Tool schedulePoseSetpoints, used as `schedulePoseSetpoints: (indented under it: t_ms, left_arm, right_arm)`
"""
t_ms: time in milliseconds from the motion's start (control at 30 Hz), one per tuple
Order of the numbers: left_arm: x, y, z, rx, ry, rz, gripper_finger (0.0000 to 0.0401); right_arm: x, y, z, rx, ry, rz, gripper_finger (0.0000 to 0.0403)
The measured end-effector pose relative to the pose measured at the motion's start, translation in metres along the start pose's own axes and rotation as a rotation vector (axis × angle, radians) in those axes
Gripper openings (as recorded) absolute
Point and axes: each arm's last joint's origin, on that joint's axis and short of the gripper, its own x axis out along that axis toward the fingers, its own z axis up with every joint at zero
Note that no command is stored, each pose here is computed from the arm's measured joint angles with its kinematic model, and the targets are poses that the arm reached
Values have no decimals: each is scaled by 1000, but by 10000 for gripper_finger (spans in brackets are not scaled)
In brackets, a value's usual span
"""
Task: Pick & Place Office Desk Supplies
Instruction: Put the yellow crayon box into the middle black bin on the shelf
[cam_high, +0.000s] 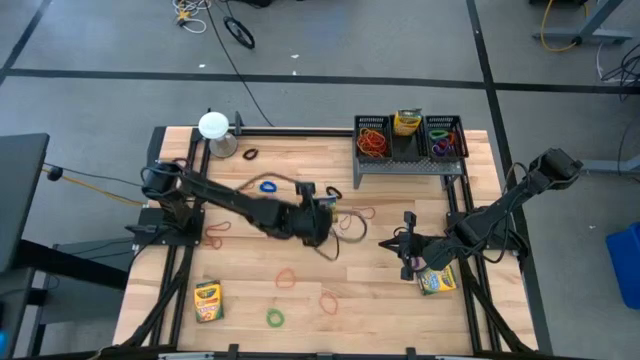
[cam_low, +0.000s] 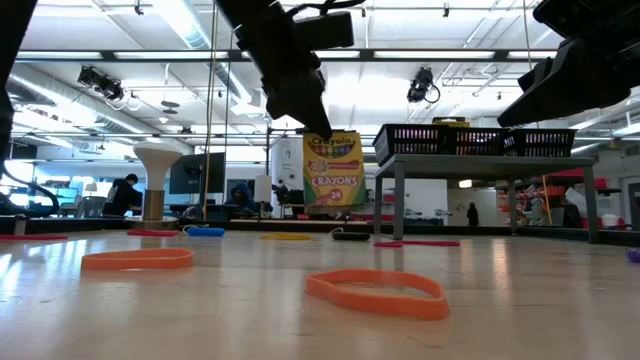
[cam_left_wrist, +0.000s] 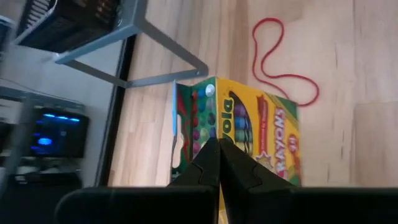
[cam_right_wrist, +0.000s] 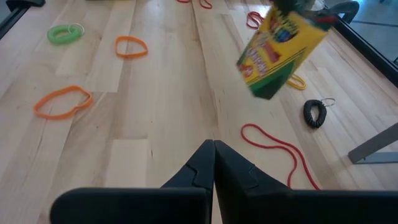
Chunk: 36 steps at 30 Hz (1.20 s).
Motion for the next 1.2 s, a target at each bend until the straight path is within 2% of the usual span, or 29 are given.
schedulePoseSetpoints:
  t_ms: [267,467,667,1000,1200]
  left_arm:
    - [1,-67,-8,119,-16,168,2]
    - [6,-94,-17,176,-10,206,2]
    - [7,-98,-17,151,-21,206,11]
    - [5,-97,-14,114,-31,126,107]
    - [-14,-92,-9,130,-60,63,141]
  right_arm:
    - [0,0,0,-1,0,0,11]
    - [0,0,0,-1,0,1,11]
    - [0,0,0,0,0,1,11]
    - [0,0,0,-1,0,0,11]
    - [0,0,0,5,0,1,11]
